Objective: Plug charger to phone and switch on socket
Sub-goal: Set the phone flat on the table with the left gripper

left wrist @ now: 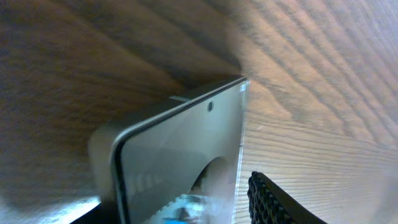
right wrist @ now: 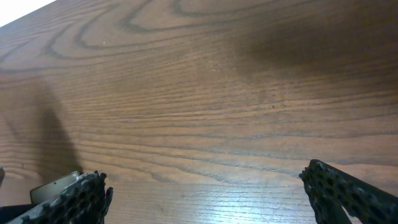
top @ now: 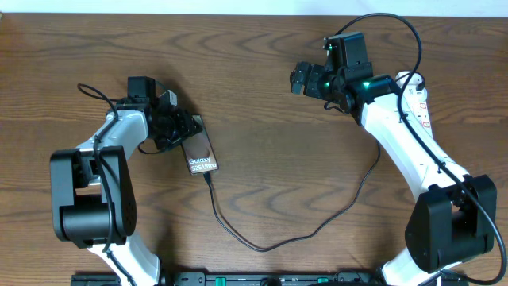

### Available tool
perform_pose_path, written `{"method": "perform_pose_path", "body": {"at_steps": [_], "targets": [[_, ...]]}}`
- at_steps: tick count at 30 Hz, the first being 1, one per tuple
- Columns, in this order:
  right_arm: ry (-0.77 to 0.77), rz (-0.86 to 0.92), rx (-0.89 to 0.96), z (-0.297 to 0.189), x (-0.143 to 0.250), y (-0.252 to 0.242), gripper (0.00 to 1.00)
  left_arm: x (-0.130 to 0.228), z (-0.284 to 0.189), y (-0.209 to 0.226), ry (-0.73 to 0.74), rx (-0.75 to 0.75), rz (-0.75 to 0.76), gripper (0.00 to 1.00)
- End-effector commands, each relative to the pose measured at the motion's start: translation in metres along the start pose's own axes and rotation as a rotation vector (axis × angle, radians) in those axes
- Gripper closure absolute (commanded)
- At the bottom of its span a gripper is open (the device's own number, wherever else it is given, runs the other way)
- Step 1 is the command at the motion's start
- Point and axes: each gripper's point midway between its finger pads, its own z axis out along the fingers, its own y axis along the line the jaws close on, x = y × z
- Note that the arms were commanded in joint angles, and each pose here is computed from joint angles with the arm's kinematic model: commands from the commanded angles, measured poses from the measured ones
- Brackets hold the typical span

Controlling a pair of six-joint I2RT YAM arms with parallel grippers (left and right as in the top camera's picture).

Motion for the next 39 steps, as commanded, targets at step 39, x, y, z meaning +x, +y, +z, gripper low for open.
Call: {"method": "perform_pose_path", "body": {"at_steps": [39], "targets": [[-0.022,-0.022,0.005,-0.006,-0.006,0.004,0.01,0.019,-0.016,-0.017,0.045,0.086,0.062,0.17]]}}
